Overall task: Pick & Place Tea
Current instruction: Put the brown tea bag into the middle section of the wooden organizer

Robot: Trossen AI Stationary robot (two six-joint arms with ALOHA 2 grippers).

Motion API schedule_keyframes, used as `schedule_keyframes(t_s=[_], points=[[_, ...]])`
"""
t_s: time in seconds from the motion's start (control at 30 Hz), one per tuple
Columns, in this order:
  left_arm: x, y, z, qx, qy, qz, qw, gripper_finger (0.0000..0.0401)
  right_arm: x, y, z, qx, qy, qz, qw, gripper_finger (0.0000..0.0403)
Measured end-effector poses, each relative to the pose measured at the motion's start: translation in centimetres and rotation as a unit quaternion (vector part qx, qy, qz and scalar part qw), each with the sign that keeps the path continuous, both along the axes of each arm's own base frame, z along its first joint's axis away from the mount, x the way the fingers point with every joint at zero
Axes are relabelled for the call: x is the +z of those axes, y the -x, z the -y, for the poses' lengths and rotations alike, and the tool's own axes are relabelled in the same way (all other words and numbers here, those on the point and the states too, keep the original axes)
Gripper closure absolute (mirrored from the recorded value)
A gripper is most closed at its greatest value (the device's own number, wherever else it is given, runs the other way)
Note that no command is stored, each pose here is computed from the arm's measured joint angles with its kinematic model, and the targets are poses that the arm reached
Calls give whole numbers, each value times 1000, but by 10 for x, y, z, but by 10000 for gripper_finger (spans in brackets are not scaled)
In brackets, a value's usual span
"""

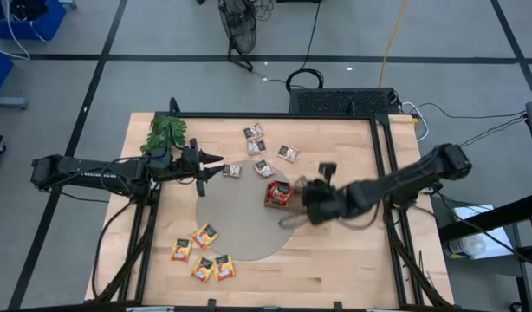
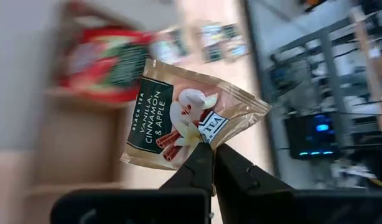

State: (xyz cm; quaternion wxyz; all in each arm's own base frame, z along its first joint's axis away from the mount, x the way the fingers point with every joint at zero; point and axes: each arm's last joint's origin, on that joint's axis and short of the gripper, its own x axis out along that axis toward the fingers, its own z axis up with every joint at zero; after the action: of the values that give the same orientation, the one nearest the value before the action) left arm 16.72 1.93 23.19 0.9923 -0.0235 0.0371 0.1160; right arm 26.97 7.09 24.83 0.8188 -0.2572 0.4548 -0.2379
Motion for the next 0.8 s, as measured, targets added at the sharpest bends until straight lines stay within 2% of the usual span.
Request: schedule_keyframes(t_s=[0.17,0.43,0.63,0.8], points=[[0,0,0,0,0,0,1000,265,-23,-6,-25,8,0,-27,1000,403],[0,0,0,0,0,0,1000,265,-61,-9,-12,-69,22,-110,991,403],[0,0,0,0,0,0,1000,265,-71,-18,-13,-65,-4,-115,991,403],[0,0,0,0,0,0,1000,265,-62,-29,-17,-59,-10,-98,993,403]])
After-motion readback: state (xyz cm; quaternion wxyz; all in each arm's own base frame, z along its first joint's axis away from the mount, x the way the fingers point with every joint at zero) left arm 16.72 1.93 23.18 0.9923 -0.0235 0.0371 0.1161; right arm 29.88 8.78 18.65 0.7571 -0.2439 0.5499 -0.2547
